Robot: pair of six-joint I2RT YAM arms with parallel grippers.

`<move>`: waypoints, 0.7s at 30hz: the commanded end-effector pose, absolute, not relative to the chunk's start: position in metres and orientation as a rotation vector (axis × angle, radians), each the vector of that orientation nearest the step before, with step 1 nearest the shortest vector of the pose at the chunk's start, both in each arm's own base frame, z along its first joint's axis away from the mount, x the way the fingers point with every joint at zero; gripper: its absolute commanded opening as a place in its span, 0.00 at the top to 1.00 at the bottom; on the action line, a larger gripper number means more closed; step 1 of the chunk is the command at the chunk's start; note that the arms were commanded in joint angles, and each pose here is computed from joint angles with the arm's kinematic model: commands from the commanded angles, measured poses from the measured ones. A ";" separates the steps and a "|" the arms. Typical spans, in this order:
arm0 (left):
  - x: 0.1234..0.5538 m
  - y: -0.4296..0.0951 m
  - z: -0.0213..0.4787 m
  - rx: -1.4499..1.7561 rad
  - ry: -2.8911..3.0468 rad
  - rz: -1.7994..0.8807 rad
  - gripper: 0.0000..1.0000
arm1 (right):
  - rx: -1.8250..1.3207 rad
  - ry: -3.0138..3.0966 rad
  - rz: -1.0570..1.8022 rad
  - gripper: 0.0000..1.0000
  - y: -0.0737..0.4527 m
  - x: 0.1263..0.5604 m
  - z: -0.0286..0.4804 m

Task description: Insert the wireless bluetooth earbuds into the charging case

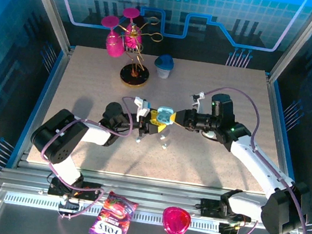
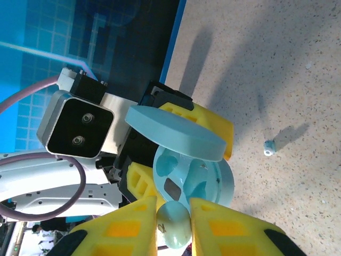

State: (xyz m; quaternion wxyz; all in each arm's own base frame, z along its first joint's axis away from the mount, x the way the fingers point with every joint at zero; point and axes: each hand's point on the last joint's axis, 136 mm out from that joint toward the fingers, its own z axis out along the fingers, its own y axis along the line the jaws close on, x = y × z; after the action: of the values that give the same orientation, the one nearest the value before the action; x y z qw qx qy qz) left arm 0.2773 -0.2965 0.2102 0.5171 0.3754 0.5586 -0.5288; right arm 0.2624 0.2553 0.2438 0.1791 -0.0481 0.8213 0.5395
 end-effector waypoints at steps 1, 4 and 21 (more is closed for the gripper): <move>0.273 -0.296 0.221 0.934 1.277 -1.273 0.79 | -0.167 2.252 1.554 0.81 0.263 0.267 0.263; 0.273 -0.298 0.221 0.945 1.275 -1.280 0.80 | -0.165 2.248 1.554 0.81 0.264 0.270 0.261; 0.273 -0.296 0.231 0.931 1.249 -1.259 0.80 | -0.192 2.354 1.391 0.80 0.263 0.270 0.235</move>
State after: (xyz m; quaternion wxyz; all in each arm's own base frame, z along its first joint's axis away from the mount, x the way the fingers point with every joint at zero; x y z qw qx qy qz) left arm 0.2750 -0.2965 0.2106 0.5141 0.3801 0.5552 -0.5319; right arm 0.2709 0.2632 0.2383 0.1951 -0.0569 0.8279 0.5228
